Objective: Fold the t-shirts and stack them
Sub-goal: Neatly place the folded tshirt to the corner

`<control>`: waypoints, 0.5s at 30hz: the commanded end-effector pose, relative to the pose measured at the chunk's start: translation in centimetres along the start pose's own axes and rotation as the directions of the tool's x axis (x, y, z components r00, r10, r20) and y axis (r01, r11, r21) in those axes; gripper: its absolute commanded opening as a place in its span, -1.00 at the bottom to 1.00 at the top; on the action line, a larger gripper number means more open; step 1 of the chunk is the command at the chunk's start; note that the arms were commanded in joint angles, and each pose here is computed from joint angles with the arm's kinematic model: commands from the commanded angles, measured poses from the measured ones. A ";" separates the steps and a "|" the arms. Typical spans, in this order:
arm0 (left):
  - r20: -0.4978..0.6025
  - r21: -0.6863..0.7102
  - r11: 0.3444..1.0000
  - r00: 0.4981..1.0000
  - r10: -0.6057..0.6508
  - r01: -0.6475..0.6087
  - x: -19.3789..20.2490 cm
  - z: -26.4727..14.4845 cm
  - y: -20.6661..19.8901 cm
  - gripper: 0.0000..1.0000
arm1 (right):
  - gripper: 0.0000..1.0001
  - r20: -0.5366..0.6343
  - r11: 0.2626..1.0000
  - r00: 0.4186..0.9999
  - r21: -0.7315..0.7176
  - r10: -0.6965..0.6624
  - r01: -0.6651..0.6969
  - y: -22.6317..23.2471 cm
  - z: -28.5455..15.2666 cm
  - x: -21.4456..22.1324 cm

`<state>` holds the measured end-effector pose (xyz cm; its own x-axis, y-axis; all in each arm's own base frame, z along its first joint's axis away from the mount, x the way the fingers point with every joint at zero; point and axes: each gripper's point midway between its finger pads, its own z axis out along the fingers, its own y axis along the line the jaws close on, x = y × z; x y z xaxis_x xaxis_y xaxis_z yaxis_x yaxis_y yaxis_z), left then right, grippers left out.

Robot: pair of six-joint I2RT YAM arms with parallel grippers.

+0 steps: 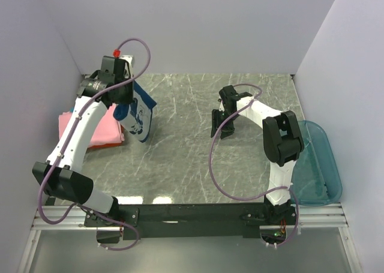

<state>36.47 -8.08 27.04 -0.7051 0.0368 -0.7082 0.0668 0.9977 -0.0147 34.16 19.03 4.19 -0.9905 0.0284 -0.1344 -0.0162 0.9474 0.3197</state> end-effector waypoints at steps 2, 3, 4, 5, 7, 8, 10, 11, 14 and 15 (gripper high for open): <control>0.145 0.039 0.994 0.983 -0.109 0.104 -4.1 -4.5 0.6 -0.99 | 0.11 0.023 1.000 1.000 -0.022 -0.019 0.020 0.4 -0.3 -0.9; 0.142 0.039 0.993 0.983 -0.116 0.112 -4.1 -4.8 0.7 -0.99 | 0.11 0.018 1.000 1.000 -0.022 -0.018 0.018 0.4 -0.2 -0.8; 0.139 0.037 0.992 0.982 -0.124 0.120 -4.2 -4.9 1.0 -0.99 | 0.11 0.019 1.000 1.000 -0.021 -0.015 0.015 0.3 0.0 -0.8; 0.142 0.027 0.990 0.980 -0.138 0.135 -4.4 -5.1 1.5 -0.99 | 0.11 0.022 1.000 1.000 -0.024 -0.018 0.018 0.4 -0.1 -0.9; 0.147 0.017 0.989 0.978 -0.149 0.148 -4.6 -5.7 2.1 -0.99 | 0.11 0.014 1.000 1.000 -0.028 -0.013 0.013 0.4 0.1 -0.6; 0.152 0.008 0.986 0.975 -0.165 0.166 -4.8 -5.9 2.6 -0.99 | 0.11 0.012 0.999 1.000 -0.029 -0.013 0.013 0.4 0.2 -0.6; 0.151 0.014 0.984 0.972 -0.180 0.180 -4.7 -6.3 2.8 -0.99 | 0.11 0.011 1.000 1.000 -0.028 -0.012 0.013 0.4 0.2 -0.6; 0.154 0.017 0.980 0.968 -0.199 0.199 -4.7 -6.4 3.2 -0.99 | 0.11 0.010 1.000 1.000 -0.028 -0.011 0.011 0.3 0.3 -0.6; 0.164 0.031 0.973 0.959 -0.230 0.228 -4.9 -7.0 3.7 -0.99 | 0.11 0.008 1.000 1.000 -0.027 -0.012 0.012 0.3 0.3 -0.6; 0.164 0.031 0.972 0.958 -0.234 0.232 -4.8 -7.1 3.9 -0.99 | 0.11 0.005 1.000 1.000 -0.028 -0.012 0.012 0.3 0.4 -0.5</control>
<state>35.89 -4.01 31.90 -0.6501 -0.1572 -0.7434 -0.0862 0.9873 -0.1334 34.09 19.26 3.82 -0.9921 0.0259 -0.1226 -0.0161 0.9439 0.3299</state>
